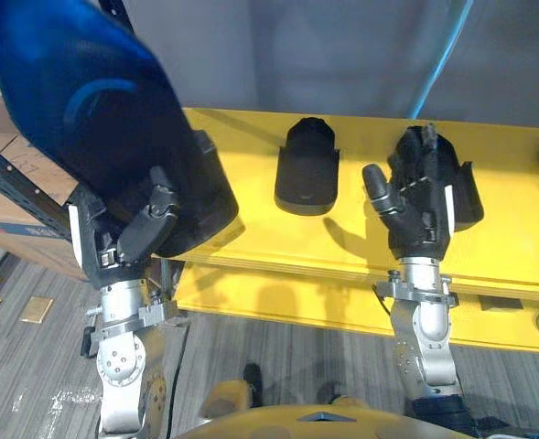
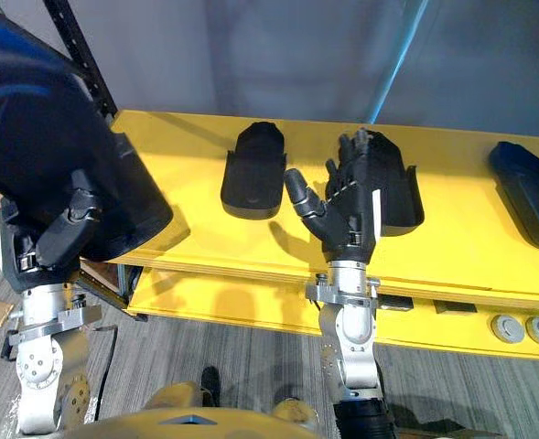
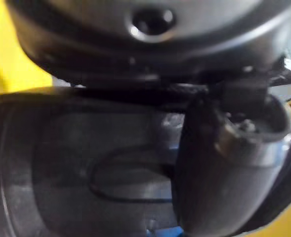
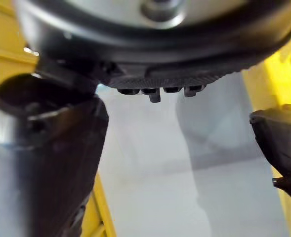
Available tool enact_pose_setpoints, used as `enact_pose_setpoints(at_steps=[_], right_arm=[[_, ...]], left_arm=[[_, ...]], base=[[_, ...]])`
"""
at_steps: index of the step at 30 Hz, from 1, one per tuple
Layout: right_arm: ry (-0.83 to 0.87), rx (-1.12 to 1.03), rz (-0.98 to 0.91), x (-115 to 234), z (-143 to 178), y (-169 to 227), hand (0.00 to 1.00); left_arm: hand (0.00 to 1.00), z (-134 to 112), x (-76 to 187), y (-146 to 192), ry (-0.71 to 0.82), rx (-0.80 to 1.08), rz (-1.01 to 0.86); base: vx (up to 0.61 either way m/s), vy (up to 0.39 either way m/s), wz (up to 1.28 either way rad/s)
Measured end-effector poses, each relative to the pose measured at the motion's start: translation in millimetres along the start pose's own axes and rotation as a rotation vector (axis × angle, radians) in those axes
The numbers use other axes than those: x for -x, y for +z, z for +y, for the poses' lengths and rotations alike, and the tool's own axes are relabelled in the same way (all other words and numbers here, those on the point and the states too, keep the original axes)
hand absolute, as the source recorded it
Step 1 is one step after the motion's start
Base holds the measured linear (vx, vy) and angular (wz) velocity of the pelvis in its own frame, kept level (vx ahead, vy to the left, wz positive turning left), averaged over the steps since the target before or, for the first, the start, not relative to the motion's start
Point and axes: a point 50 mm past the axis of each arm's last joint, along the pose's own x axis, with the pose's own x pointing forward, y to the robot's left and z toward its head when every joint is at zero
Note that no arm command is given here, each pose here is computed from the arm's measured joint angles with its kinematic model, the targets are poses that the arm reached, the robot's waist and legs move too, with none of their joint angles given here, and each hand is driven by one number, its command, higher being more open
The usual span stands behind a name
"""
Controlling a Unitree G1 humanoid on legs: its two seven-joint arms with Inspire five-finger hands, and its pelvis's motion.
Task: Walk over and take three plastic housings, then place them on the shelf
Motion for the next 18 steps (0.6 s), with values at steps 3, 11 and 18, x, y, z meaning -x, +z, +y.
enact_pose_setpoints(at_steps=[3, 11, 18], right_arm=[[-0.053, -0.033, -0.027, -6.0, -1.7, 3.2, 1.0], [-0.152, -0.061, -0.064, -6.9, 6.4, -1.7, 1.0], [-0.159, 0.034, -0.079, -6.2, 13.4, -1.7, 1.0]], left_arm=[[0.0, 1.3, 4.7, -14.1, 0.0, -0.01, 0.063], [0.0, 1.8, -3.0, -30.0, -0.093, -0.063, 0.133], [0.0, -4.7, -16.7, -28.8, -0.145, -0.049, 0.103]], base=[[-0.1, 0.211, -0.37], [-0.05, 0.494, -0.25], [0.0, 0.231, 0.1]])
